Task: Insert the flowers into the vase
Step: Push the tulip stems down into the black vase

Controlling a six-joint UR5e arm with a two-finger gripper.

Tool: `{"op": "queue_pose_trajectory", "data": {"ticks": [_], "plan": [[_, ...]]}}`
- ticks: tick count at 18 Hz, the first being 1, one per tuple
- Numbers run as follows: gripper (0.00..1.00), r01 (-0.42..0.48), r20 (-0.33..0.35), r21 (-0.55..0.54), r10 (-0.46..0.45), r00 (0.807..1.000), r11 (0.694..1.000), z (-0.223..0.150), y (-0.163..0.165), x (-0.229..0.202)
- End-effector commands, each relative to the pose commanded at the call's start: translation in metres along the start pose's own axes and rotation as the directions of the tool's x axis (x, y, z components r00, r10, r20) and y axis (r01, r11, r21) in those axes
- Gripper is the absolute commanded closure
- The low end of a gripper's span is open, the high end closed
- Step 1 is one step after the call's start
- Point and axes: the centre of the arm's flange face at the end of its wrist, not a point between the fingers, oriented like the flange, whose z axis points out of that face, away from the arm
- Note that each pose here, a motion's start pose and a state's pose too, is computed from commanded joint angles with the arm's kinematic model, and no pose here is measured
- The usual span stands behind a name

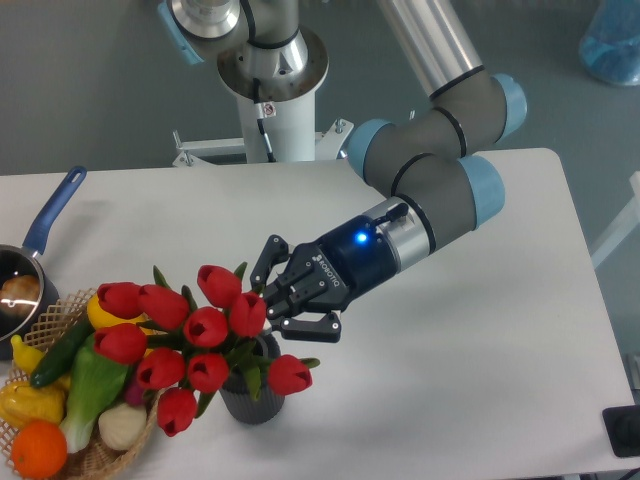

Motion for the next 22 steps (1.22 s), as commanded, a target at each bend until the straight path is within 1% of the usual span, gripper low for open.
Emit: {"op": "queue_pose_trajectory", "data": {"ticks": [7,19,22], "plan": [[1.00,0.023,0.006,0.002,-0.023,1.000,1.000,-0.003,0.019,0.009],[1.00,-0.083,0.019,0.001,0.083,0.996,0.997,-0.010,0.069,0.026],[1.00,-0.070,0.021,-0.002,0.070,0.997,0.998,-0.012,0.079,0.029]]}}
